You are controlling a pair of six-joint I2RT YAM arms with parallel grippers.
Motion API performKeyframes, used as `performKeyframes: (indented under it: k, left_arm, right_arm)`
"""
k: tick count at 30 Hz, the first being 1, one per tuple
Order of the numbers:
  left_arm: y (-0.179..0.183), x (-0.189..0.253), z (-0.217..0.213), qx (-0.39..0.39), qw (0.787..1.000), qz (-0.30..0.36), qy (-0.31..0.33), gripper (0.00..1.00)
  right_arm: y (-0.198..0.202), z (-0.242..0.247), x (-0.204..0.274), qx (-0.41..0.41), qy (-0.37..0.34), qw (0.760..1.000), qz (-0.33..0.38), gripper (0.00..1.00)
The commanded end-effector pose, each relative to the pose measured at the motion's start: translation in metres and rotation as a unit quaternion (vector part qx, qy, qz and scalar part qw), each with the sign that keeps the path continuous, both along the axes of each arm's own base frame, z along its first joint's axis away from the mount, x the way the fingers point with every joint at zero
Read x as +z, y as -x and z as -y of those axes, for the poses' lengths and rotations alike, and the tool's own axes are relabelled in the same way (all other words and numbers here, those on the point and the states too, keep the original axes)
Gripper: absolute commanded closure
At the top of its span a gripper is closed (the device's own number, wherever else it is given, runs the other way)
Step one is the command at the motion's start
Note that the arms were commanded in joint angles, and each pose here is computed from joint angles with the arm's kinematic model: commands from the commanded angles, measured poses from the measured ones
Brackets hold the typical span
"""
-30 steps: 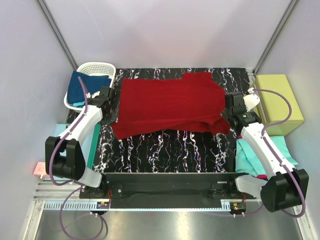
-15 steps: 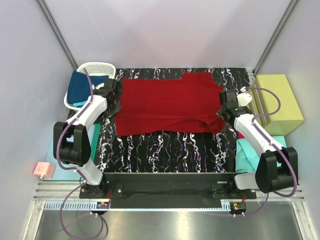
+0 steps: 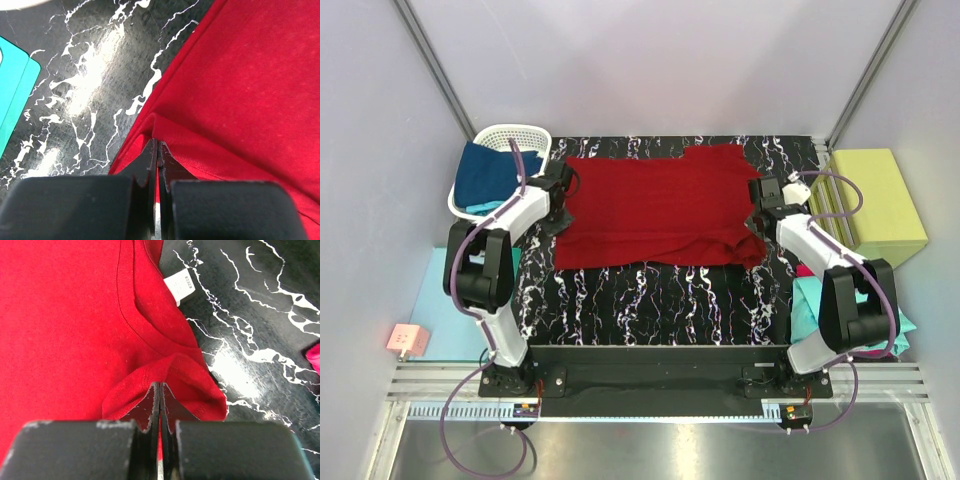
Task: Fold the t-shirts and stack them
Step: Fold the flattened tshirt in 1/3 of the way
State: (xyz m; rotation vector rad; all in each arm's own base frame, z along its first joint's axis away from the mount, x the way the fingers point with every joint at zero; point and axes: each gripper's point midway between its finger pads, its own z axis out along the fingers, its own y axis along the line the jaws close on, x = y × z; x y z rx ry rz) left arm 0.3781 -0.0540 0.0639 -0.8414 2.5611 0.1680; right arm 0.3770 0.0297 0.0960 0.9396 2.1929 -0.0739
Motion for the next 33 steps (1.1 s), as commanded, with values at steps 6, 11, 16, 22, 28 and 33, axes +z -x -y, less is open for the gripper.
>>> performKeyframes:
  k: [6,11,16,22,28,33]
  left_arm:
    - [-0.041,0.019,0.002,0.008,0.999,0.049,-0.011,1.00]
    - [-0.050,0.022,0.002,0.009,0.998,0.055,-0.013,1.00]
    - [-0.056,0.022,0.004,0.008,0.998,0.057,-0.011,1.00]
    - [-0.055,0.015,0.002,0.009,0.999,0.048,-0.016,1.00]
    - [-0.055,0.006,0.001,0.010,0.999,0.036,-0.021,1.00]
    - [-0.055,0.003,0.000,0.012,0.999,0.034,-0.026,1.00]
  right_arm:
    - [-0.037,-0.003,0.011,-0.002,-0.001,1.000,0.028,1.00]
    - [-0.051,-0.006,0.017,0.002,0.000,0.999,0.038,1.00]
    - [-0.068,-0.010,0.016,0.008,-0.001,0.999,0.039,1.00]
    - [-0.077,-0.011,0.002,0.008,0.004,1.000,0.026,1.00]
    - [-0.088,-0.011,-0.010,0.009,0.007,1.000,0.016,1.00]
    - [-0.103,-0.012,-0.012,0.011,0.009,1.000,0.020,1.00]
